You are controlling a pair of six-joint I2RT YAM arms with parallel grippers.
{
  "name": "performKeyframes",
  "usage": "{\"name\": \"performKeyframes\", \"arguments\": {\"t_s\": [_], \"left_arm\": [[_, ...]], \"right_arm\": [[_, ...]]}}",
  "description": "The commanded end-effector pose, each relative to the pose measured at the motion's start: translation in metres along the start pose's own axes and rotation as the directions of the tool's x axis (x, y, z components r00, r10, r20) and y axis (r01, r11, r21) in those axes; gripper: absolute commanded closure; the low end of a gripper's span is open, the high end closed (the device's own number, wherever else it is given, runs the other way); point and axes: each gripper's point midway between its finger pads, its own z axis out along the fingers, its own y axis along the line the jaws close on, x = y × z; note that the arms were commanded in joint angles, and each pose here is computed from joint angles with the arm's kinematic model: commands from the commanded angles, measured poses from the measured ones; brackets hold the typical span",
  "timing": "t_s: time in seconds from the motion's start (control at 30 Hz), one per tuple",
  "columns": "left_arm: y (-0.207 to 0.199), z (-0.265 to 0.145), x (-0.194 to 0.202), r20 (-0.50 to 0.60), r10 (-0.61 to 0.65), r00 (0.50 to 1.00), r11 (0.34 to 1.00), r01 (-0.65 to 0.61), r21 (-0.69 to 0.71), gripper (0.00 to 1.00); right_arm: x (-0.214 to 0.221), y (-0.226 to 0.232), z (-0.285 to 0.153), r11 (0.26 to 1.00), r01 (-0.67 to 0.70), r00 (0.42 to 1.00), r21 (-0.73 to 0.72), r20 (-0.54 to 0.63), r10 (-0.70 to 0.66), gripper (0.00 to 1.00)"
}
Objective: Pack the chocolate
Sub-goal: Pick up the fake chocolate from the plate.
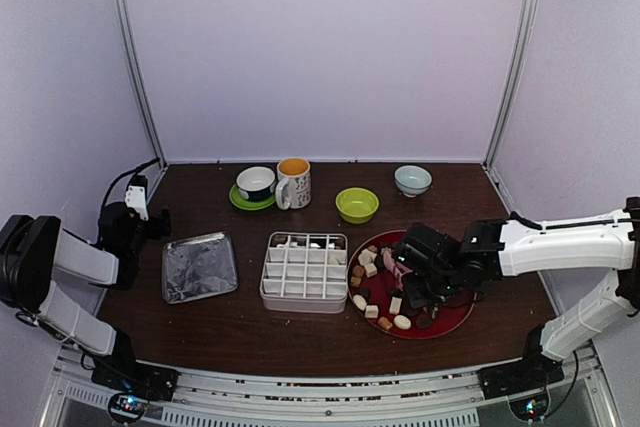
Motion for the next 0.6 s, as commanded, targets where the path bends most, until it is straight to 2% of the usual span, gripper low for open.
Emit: {"name": "performKeyframes", "arguments": {"t_s": [0.0,0.4,0.57], "left_arm": [[0.005,0.001,-0.017,0.064,0.000,0.998,1.000,0.001,-0.011,0.02],[0.005,0.001,-0.018,0.066,0.000,0.998,1.000,0.001,-0.011,0.02],[0.005,0.001,-0.018,0.067,0.000,0.998,1.000,0.001,-0.012,0.02]], "right_arm": [[-0.010,0.000,0.000,1.000,0.006,1.000,0.028,0.013,-0.006,0.70],[-0.014,0.000,0.006,0.999,0.008,1.000,0.051,-0.011,-0.007,0.73],[-0.017,-0.005,-0.003,0.999,-0.010,1.000,0.047,0.018,0.009,0.77]]}}
